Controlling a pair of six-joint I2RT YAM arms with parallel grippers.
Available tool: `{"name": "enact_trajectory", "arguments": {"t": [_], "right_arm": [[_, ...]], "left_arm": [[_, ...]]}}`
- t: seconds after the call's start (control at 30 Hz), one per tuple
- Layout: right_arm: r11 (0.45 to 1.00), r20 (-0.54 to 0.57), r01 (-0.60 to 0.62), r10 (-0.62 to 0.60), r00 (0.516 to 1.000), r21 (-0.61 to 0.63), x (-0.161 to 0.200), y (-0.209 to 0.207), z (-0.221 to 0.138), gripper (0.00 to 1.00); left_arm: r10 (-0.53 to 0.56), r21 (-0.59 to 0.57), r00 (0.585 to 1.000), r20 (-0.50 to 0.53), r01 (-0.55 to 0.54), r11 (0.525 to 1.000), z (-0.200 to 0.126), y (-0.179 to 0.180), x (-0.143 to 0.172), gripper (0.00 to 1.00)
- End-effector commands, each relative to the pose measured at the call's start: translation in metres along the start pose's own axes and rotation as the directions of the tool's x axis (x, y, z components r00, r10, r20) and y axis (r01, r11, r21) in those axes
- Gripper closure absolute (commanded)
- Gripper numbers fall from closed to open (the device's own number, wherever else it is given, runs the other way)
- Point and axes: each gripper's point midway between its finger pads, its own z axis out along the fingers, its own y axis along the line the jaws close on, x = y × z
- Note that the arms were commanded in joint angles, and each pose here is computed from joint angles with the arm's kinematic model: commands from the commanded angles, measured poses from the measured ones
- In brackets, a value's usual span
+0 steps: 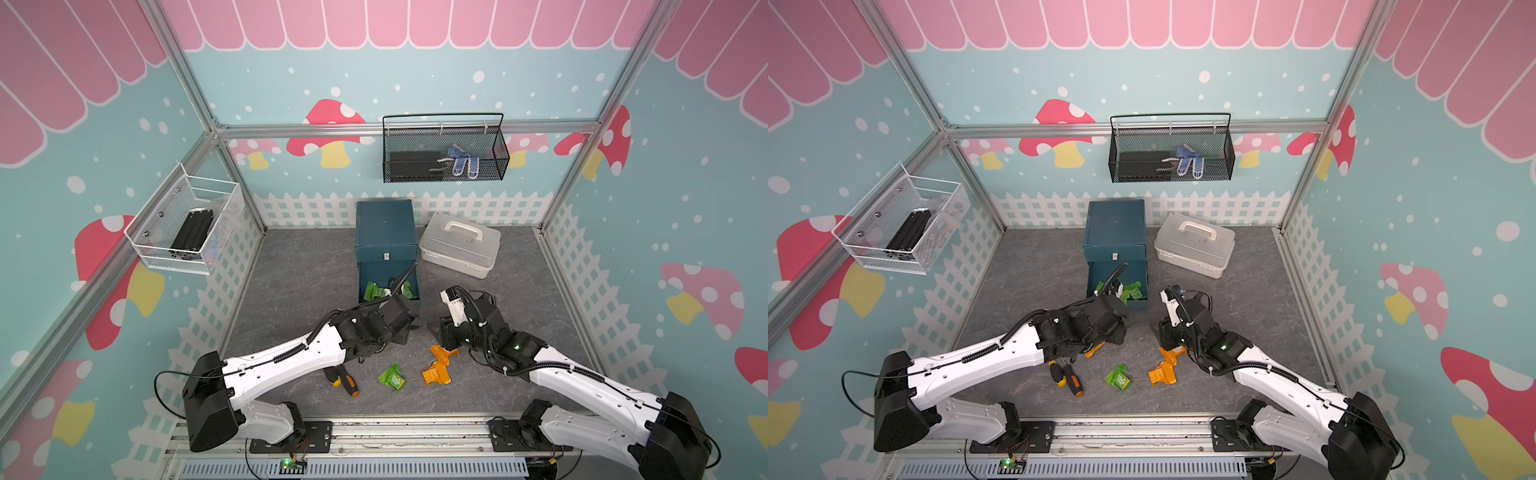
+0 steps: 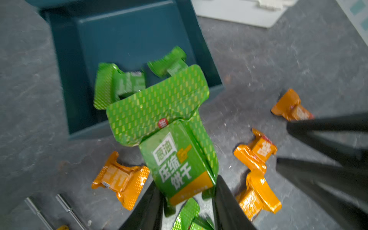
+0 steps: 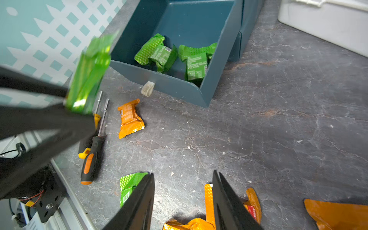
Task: Place the cookies into the drawer by color
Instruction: Place the cookie in the drawer.
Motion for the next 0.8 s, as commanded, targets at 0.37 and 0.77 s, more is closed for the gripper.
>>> {"name": "enact_trajectory", "arguments": {"t": [0.37,0.77], "right_arm": [[0.982,0.01,0.006,-0.004,1.0,-0.188,-0.017,0.042,0.04,0.5],[0.989,-0.314,0.087,-0.121,0.942,-0.121,0.082,0.055,0.047,0.45]], "left_arm": [[0.034,-0.087,0.991,-0.126,-0.045,0.995,0.059,0.044,-0.046,0.6],[0.052,-0.099,0.973,-0.225,-0.076,0.992,0.11,0.047,-0.045,0.6]]}}
